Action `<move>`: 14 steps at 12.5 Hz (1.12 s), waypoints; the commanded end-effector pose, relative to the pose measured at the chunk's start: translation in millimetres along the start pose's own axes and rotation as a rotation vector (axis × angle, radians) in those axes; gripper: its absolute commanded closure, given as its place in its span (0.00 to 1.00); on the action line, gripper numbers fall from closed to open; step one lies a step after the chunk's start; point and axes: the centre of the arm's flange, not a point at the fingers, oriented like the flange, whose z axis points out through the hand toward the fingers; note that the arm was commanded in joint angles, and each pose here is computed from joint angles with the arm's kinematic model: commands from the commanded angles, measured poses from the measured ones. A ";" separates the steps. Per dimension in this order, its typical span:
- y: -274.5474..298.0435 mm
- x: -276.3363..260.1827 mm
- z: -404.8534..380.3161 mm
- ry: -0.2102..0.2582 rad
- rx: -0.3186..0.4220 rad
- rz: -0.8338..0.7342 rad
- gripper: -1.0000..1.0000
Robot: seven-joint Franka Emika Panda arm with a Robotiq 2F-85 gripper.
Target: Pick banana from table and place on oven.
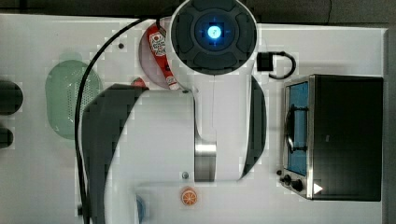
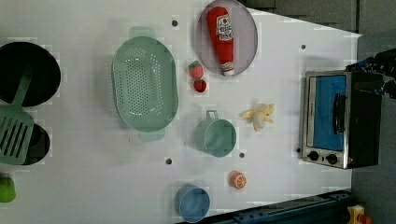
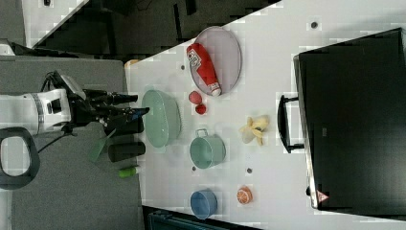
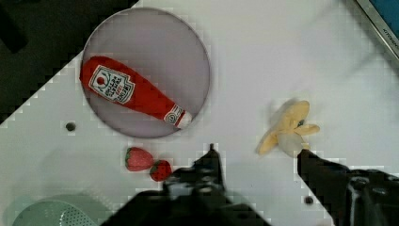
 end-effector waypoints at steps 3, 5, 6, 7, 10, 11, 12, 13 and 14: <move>143.7 -98.8 -75.2 0.009 -0.019 0.251 0.00; 143.1 -98.1 -73.5 0.006 -0.022 0.251 0.00; 142.0 -96.7 -68.6 -0.001 -0.030 0.251 0.00; 139.8 -94.4 -59.7 -0.009 -0.039 0.251 0.00; 126.7 -79.7 -10.2 -0.019 -0.052 0.248 0.00; 121.1 -73.5 11.7 -0.017 -0.051 0.247 0.00; 115.6 -67.3 36.0 -0.016 -0.051 0.246 0.00; 110.4 -61.3 61.2 -0.014 -0.051 0.245 0.00; 105.8 -55.6 86.5 -0.013 -0.051 0.244 0.00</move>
